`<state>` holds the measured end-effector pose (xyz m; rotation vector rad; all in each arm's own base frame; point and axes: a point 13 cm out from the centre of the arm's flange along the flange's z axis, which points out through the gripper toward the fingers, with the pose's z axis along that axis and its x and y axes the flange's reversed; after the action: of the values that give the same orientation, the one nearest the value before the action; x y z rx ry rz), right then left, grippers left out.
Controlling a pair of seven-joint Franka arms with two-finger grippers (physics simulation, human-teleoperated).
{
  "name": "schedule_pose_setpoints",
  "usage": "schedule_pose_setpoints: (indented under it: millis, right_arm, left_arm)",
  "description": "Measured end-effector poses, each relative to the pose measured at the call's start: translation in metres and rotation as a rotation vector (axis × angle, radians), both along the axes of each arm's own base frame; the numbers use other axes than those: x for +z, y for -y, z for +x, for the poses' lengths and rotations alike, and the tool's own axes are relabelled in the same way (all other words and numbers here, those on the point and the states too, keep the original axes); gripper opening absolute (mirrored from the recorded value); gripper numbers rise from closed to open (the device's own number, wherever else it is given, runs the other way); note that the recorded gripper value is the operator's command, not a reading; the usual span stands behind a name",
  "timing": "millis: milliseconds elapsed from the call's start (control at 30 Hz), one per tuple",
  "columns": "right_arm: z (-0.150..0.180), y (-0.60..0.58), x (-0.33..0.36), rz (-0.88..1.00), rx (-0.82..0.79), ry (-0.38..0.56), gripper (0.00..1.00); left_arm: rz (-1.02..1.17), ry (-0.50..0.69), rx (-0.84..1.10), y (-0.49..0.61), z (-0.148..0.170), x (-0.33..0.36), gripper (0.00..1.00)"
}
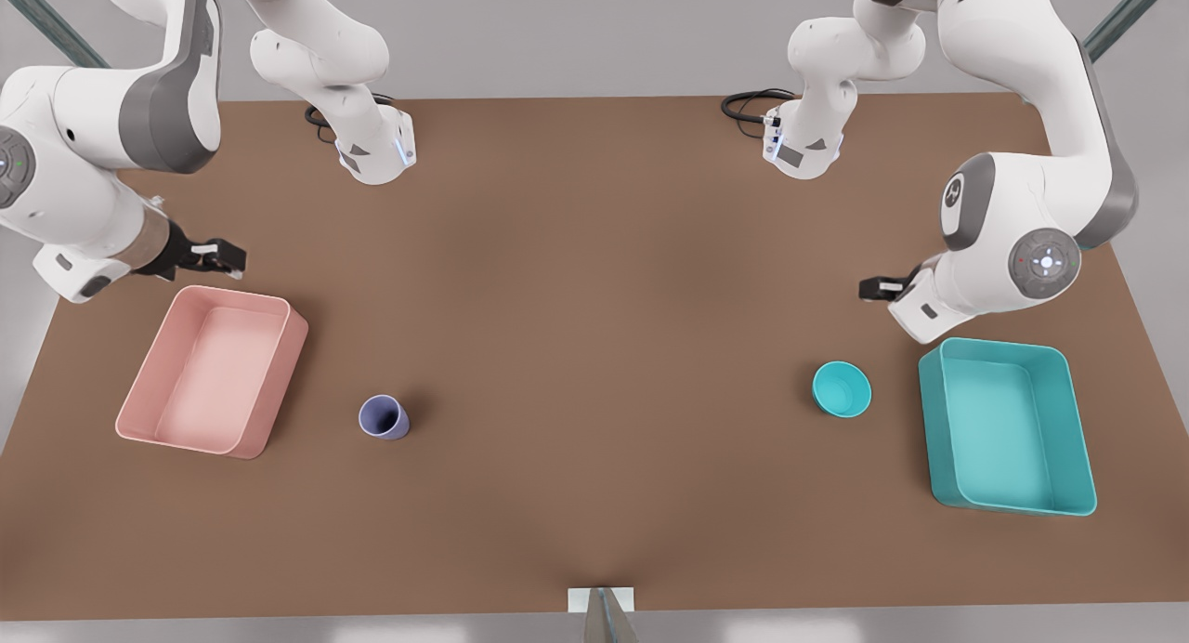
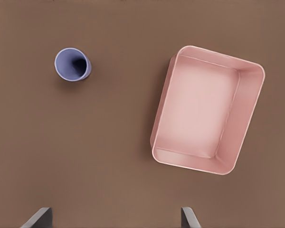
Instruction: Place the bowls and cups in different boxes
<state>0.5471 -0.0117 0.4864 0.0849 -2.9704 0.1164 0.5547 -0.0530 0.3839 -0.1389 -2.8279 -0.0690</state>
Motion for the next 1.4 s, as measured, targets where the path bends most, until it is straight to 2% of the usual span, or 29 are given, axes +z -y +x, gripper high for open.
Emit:
schedule_pose_setpoints:
  millis: [100,133,233,300,433,700,867,900,933,967,1033,1067,1233,1267,1300,1367,1400]
  right_arm:
    - [0.006,0.000,-0.007,-0.002,0.007,0.014,1.00]
    - [0.017,-0.003,-0.025,-0.003,0.015,-0.004,1.00]
    - [0.058,-0.052,-0.108,0.005,0.098,-0.060,1.00]
    - [0.077,-0.074,-0.164,0.023,0.125,-0.081,1.00]
    - [0.105,-0.086,-0.253,0.052,0.127,-0.078,1.00]
    - [0.139,-0.080,-0.319,0.125,0.044,0.006,1.00]
    - [0.134,-0.081,-0.345,0.129,0.029,-0.001,1.00]
    - [0.132,-0.082,-0.350,0.129,0.028,-0.006,1.00]
    - [0.129,-0.083,-0.354,0.129,0.027,-0.010,1.00]
    - [0.127,-0.083,-0.358,0.128,0.025,-0.015,1.00]
    - [0.122,-0.084,-0.366,0.126,0.024,-0.024,1.00]
    - [0.121,-0.084,-0.370,0.126,0.023,-0.027,1.00]
    - [0.113,-0.084,-0.393,0.119,0.022,-0.042,1.00]
    - [0.112,-0.086,-0.398,0.118,0.023,-0.044,0.98]
    - [0.112,-0.086,-0.401,0.118,0.023,-0.044,0.86]
    - [0.113,-0.086,-0.404,0.118,0.022,-0.039,0.45]
    - [0.114,-0.086,-0.404,0.119,0.022,-0.035,0.35]
  left_arm:
    - [0.003,0.010,-0.006,0.003,0.008,-0.010,1.00]
    - [0.018,0.000,-0.028,0.011,0.014,-0.028,1.00]
    - [0.063,-0.051,-0.118,0.047,0.037,-0.131,1.00]
    - [0.070,-0.043,-0.130,0.048,0.054,-0.197,1.00]
    - [0.079,0.013,-0.141,0.038,0.074,-0.259,1.00]
    - [0.079,0.023,-0.147,0.029,0.064,-0.310,1.00]
    - [0.080,0.010,-0.142,0.024,0.056,-0.327,1.00]
    - [0.080,0.008,-0.141,0.024,0.055,-0.330,0.97]
    - [0.080,0.008,-0.140,0.024,0.055,-0.331,0.76]
    - [0.081,0.010,-0.139,0.024,0.055,-0.331,0.60]
    - [0.084,0.014,-0.136,0.023,0.056,-0.331,0.48]
    - [0.087,0.017,-0.135,0.023,0.057,-0.330,0.47]
    - [0.084,0.028,-0.126,0.023,0.061,-0.327,0.27]
    - [0.085,0.032,-0.126,0.024,0.062,-0.325,0.21]
    - [0.085,0.039,-0.124,0.024,0.064,-0.321,0.21]
    - [0.086,0.053,-0.120,0.026,0.067,-0.313,0.21]
    - [0.086,0.059,-0.119,0.027,0.069,-0.308,0.21]
